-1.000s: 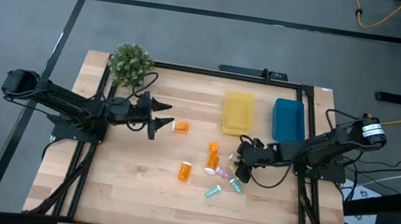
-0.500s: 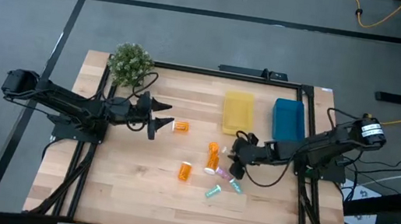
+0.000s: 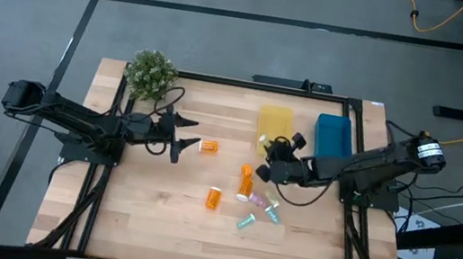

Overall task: Pick and place medicine bottles into bin by pill shape (circle, oval)
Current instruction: Put the small yellow pill bottle into the yellow bin

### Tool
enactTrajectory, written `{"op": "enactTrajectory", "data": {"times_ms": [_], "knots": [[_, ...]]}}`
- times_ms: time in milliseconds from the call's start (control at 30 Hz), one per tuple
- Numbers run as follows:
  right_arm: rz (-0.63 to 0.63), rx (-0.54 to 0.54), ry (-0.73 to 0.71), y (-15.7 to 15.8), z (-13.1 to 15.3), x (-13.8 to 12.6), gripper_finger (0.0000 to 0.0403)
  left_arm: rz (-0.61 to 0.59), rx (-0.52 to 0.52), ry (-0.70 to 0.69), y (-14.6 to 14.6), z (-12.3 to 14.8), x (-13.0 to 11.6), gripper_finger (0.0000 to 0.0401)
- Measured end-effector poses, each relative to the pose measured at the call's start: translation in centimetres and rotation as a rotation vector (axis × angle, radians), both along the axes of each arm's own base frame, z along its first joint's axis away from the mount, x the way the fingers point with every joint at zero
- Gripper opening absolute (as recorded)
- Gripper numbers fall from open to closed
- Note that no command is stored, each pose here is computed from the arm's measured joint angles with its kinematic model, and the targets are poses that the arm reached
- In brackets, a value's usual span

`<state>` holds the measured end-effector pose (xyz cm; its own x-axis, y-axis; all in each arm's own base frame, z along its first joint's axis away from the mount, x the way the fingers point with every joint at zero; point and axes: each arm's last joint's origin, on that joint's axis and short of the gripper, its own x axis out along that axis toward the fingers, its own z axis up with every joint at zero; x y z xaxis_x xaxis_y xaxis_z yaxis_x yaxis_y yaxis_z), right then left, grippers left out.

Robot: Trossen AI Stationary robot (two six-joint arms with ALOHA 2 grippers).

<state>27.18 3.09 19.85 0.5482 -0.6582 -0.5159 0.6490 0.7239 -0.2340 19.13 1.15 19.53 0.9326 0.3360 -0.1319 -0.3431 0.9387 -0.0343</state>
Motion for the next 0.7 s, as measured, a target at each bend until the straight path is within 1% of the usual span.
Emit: {"op": "enactTrajectory", "data": {"times_ms": [200, 267, 333, 433, 533, 600, 700], "knots": [[-0.159, 0.063, -0.044, -2.3, 0.3, 0.0, 0.0097, -0.002, 0.012, 0.004, 0.0, 0.0, 0.0, 0.0255], [-0.202, 0.116, -0.056, -3.4, 0.1, 0.0, 0.0097, -0.002, 0.012, 0.004, 0.0, 0.0, 0.0, 0.0255], [-0.235, 0.203, -0.066, -4.7, -0.1, 0.0, 0.0098, 0.000, 0.012, 0.003, 0.0, 0.0, 0.0, 0.0255], [-0.224, 0.330, -0.058, -6.3, -0.3, 0.0, 0.0098, 0.008, 0.013, 0.003, 0.2, 0.0, 0.0, 0.0255], [-0.214, 0.415, -0.054, -7.3, -0.4, -0.1, 0.0099, 0.020, 0.012, 0.003, 0.4, 0.0, 0.0, 0.0255], [-0.213, 0.451, -0.055, -7.8, -0.4, -0.1, 0.0103, 0.023, 0.012, 0.003, 0.5, 0.0, 0.0, 0.0255], [-0.220, 0.463, -0.059, -8.1, -0.4, -0.2, 0.0115, 0.021, 0.011, 0.007, 0.4, 0.0, 0.0, 0.0255]]}}
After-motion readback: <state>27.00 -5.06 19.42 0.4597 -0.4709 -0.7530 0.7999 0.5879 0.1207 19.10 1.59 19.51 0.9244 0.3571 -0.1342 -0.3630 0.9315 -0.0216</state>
